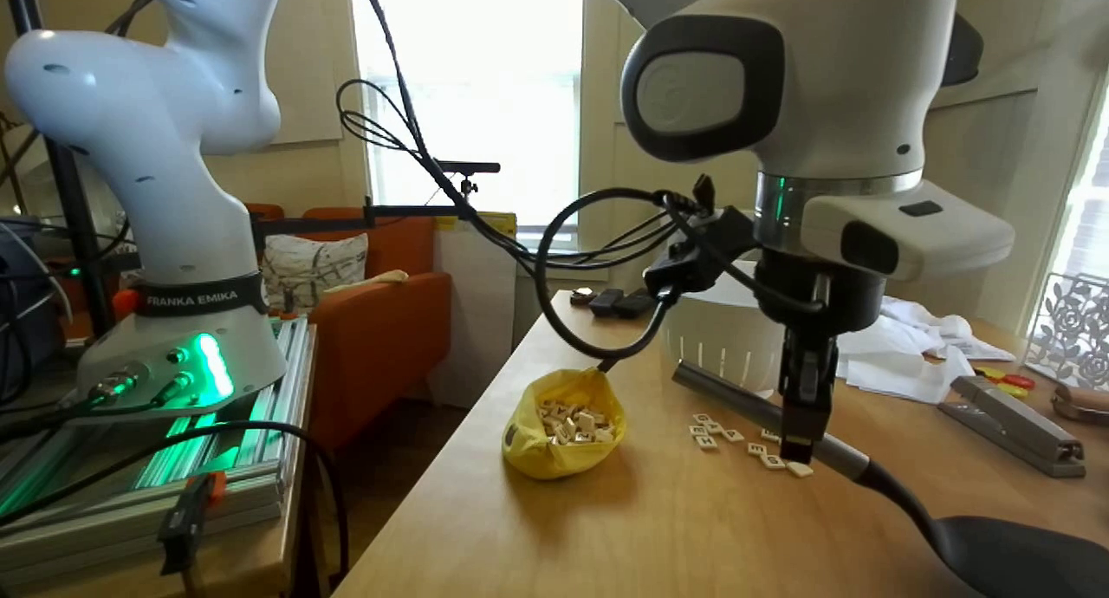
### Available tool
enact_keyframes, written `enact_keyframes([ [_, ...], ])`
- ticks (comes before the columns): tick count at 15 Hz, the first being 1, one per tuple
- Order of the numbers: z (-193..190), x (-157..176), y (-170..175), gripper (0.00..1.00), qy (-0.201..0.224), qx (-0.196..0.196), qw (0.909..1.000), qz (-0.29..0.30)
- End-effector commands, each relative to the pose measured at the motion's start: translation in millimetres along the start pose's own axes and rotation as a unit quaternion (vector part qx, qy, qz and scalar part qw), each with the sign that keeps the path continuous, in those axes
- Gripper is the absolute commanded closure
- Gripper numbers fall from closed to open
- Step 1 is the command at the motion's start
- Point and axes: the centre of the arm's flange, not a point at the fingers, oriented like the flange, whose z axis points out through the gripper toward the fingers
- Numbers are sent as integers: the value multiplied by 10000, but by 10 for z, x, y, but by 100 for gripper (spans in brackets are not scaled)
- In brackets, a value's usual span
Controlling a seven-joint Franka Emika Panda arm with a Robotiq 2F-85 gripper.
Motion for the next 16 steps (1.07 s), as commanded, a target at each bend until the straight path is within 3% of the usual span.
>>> enact_keyframes([
  [1, -6, 6, -12, 94, 8, 8, 10000, -6],
  [9, 360, -210, -49, 94, 303, 559, 9925, -1044],
  [16, 550, -137, 142, 94, 651, 541, 9819, -1696],
])
